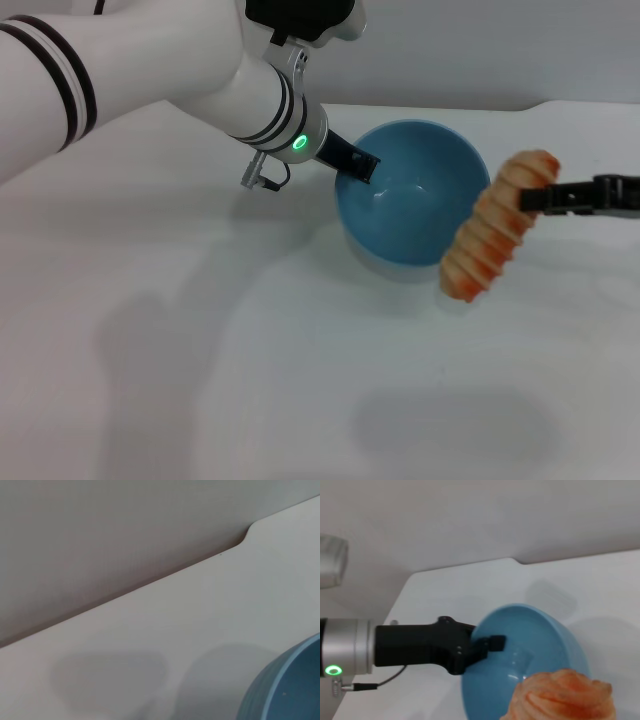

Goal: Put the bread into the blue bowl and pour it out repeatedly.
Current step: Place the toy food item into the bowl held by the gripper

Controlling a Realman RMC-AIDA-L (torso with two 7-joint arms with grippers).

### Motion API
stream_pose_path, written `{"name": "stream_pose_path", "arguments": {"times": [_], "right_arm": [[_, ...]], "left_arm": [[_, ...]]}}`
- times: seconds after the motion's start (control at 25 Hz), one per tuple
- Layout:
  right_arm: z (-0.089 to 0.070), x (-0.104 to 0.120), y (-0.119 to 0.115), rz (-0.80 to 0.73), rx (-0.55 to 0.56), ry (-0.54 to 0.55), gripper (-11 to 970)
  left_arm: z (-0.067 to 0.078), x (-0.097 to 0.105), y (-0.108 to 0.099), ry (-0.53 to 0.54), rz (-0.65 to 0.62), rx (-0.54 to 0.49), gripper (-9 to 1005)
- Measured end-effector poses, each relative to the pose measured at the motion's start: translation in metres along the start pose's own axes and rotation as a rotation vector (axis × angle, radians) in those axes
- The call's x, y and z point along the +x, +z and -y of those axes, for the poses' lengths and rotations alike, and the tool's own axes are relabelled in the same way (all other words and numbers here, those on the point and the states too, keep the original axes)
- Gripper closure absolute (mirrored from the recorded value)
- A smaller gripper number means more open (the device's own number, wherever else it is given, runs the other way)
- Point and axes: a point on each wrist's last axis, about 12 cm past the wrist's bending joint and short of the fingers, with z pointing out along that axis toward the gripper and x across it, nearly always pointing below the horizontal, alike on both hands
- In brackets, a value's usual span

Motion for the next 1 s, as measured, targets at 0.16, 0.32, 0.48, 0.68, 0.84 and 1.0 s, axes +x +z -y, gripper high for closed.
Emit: {"name": "stream_pose_path", "arguments": {"times": [0.16,0.32,0.48,0.68,0.84,1.0], "right_arm": [[0.006,0.005,-0.012,0.032,0.005,0.022,405],[0.005,0.004,-0.016,0.137,-0.034,-0.007,406],[-0.003,-0.005,-0.012,0.18,-0.076,-0.044,406],[-0.005,-0.014,0.009,0.16,-0.04,-0.1,407],[-0.006,-0.013,0.035,0.069,0.046,-0.192,406],[-0.015,-0.01,0.052,-0.012,0.06,-0.271,405]], "left_arm": [[0.001,-0.001,0.0,0.005,0.002,0.001,996],[0.003,-0.001,0.001,0.006,0.001,0.004,997],[0.004,0.0,0.001,0.002,-0.004,0.007,997],[0.006,0.002,0.002,-0.017,-0.007,0.025,997],[0.007,0.004,0.003,-0.023,-0.01,0.034,997],[0.007,0.004,0.003,-0.026,-0.007,0.035,997]]}}
